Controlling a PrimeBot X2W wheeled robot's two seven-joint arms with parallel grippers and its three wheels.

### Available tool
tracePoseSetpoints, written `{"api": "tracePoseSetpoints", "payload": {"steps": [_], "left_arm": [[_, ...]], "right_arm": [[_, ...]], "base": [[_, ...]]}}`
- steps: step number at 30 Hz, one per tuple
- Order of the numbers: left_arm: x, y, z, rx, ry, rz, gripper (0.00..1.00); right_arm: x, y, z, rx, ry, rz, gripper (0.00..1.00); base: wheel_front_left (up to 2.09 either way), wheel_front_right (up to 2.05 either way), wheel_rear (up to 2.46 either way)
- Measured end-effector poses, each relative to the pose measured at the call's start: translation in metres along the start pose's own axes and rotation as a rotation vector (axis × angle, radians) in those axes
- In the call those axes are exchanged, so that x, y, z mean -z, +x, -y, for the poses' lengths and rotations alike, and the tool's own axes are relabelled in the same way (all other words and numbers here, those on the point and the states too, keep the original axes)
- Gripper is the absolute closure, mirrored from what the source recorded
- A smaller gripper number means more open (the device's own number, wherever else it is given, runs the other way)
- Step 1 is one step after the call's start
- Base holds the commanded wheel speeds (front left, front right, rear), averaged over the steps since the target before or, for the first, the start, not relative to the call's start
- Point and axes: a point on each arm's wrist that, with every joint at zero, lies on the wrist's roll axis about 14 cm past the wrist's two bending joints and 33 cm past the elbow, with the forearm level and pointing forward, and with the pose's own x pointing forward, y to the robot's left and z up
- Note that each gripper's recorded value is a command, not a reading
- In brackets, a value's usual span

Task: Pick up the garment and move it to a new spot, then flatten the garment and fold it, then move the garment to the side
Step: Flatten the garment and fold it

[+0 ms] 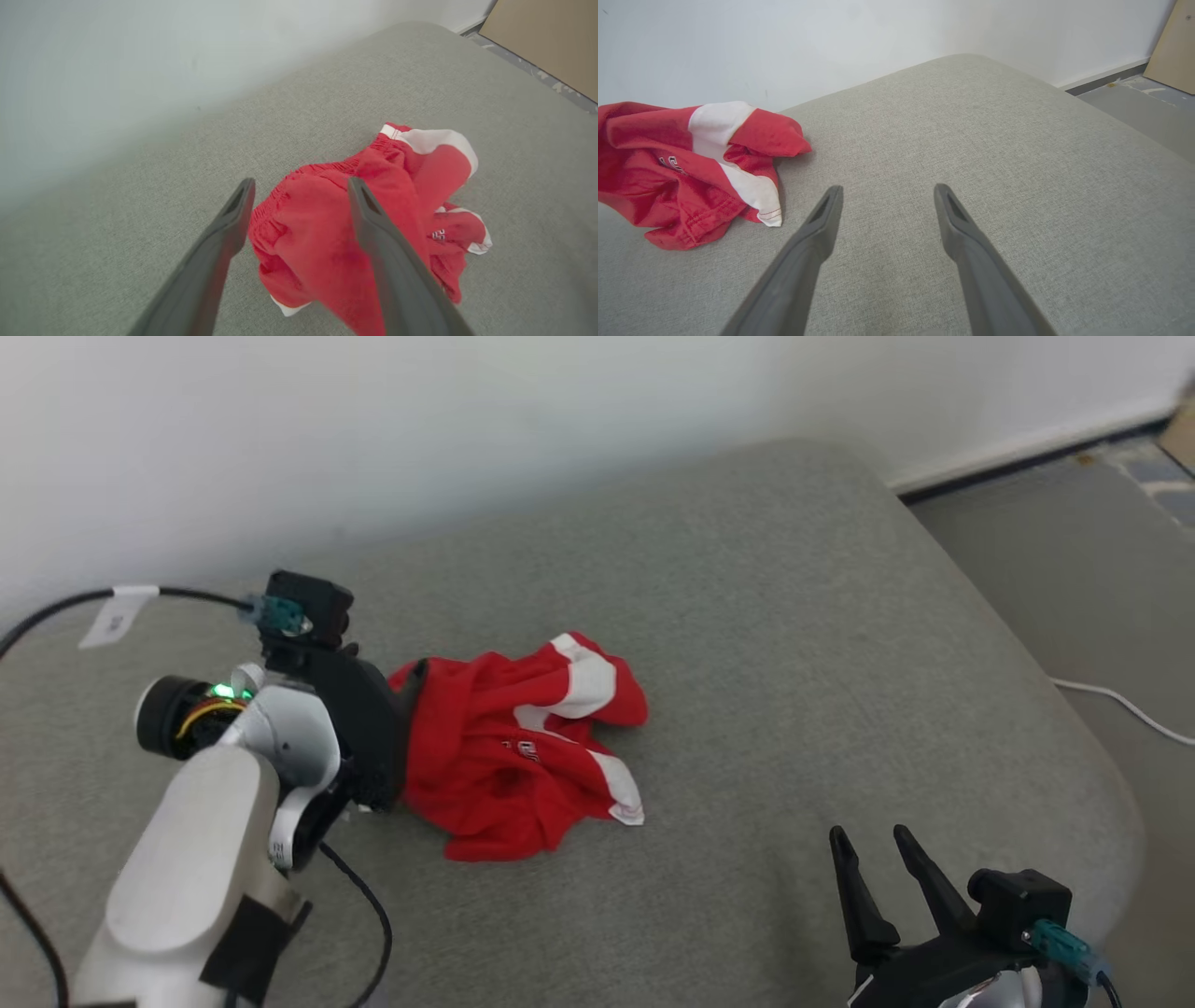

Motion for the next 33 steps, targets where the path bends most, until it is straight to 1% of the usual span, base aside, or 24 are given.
{"api": "tracePoseSetpoints", "payload": {"steps": [3,6,8,11,12,13,15,19,21,24,27,30,33], "left_arm": [[0.012,0.02,-0.003,-0.019,-0.009,-0.103,0.0],[0.034,0.037,0.001,-0.018,-0.046,-0.212,0.0],[0.053,0.044,0.003,-0.024,-0.057,-0.287,0.0],[0.073,0.05,0.005,-0.023,-0.06,-0.353,0.0],[0.077,0.051,0.007,-0.019,-0.065,-0.36,0.61],[0.078,0.051,0.01,-0.01,-0.069,-0.356,1.0],[0.065,0.052,0.016,0.01,-0.078,-0.265,1.0],[0.017,0.049,0.013,-0.024,-0.115,-0.005,1.0],[-0.015,0.043,0.009,-0.042,-0.14,0.149,1.0],[-0.067,0.022,-0.001,-0.084,-0.164,0.398,1.0],[-0.101,-0.006,-0.014,-0.127,-0.198,0.59,1.0],[-0.107,-0.032,-0.03,-0.183,-0.242,0.686,1.0],[-0.075,-0.053,-0.048,-0.264,-0.304,0.674,1.0]], "right_arm": [[0.005,-0.005,0.01,0.037,0.009,-0.012,0.0],[0.008,-0.005,0.018,0.066,0.008,-0.022,0.0],[0.012,-0.005,0.022,0.082,0.004,-0.033,0.0],[0.017,-0.006,0.026,0.098,0.0,-0.052,0.0],[0.018,-0.005,0.026,0.096,-0.001,-0.054,0.0],[0.019,-0.004,0.024,0.089,-0.002,-0.058,0.0],[0.018,0.001,0.017,0.066,-0.006,-0.056,0.0],[0.015,0.009,0.007,0.033,-0.015,-0.053,0.0],[0.015,0.011,0.004,0.022,-0.024,-0.054,0.0],[0.012,0.016,-0.001,0.003,-0.036,-0.053,0.0],[0.01,0.021,-0.009,-0.025,-0.047,-0.051,0.0],[0.01,0.025,-0.019,-0.056,-0.052,-0.055,0.0],[0.012,0.028,-0.031,-0.093,-0.059,-0.065,0.0]], "base": [[0.0,0.0,0.0],[0.0,0.0,0.0],[0.0,0.0,0.0],[0.0,0.0,0.0],[0.0,0.0,0.0],[0.0,0.0,0.0],[0.0,0.0,0.0],[0.0,0.0,0.0],[0.0,0.0,0.0],[0.0,0.0,0.0],[0.0,0.0,0.0],[0.0,0.0,0.0],[0.0,0.0,0.0]]}}
